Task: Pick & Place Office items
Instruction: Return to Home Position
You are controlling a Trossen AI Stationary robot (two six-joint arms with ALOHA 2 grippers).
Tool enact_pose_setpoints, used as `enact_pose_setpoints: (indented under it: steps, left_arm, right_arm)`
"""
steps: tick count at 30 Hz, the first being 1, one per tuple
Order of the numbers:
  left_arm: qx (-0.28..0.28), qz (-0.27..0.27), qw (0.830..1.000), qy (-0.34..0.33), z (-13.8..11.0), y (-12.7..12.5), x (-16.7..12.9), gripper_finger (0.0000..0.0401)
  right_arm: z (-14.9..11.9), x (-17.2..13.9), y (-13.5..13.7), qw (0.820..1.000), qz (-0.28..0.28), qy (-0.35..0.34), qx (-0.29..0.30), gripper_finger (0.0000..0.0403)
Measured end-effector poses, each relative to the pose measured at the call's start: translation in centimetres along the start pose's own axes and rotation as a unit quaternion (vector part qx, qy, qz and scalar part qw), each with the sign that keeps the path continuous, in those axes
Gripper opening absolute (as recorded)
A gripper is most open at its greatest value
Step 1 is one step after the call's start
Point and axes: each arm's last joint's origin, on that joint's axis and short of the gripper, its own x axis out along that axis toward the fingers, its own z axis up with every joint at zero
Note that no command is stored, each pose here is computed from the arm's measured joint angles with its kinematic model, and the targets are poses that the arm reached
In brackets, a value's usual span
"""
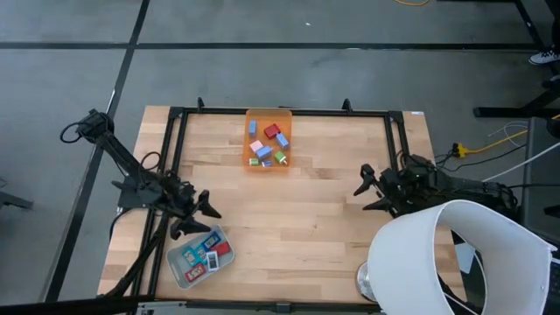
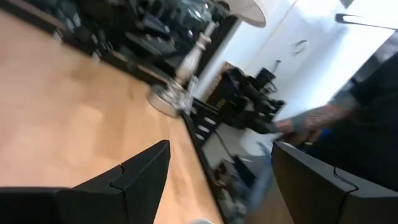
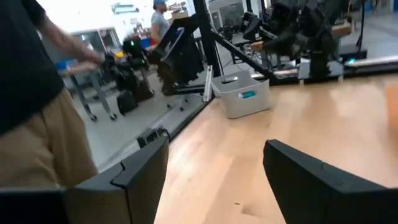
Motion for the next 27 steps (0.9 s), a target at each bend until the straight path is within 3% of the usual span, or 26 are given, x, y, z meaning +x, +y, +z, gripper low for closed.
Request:
enact_pose_setpoints:
  steps: [6, 19, 27]
  left_arm:
    - [-0.061, -0.043, 0.996, 0.040, -0.3, -0.2, 0.0, 0.0274]
    - [-0.061, -0.050, 0.996, 0.052, -0.4, -0.2, -0.1, 0.0274]
    - [-0.079, -0.062, 0.995, -0.010, 1.6, 0.0, -1.0, 0.0274]
  right_arm:
    - [-0.1, 0.1, -0.1, 0.999, -0.006, 0.005, -0.053, 0.0261]
    - [-0.1, 0.1, -0.1, 0.999, -0.005, 0.005, -0.046, 0.0261]
    - [0.1, -0.1, 0.1, 0.998, -0.002, -0.008, -0.057, 0.0261]
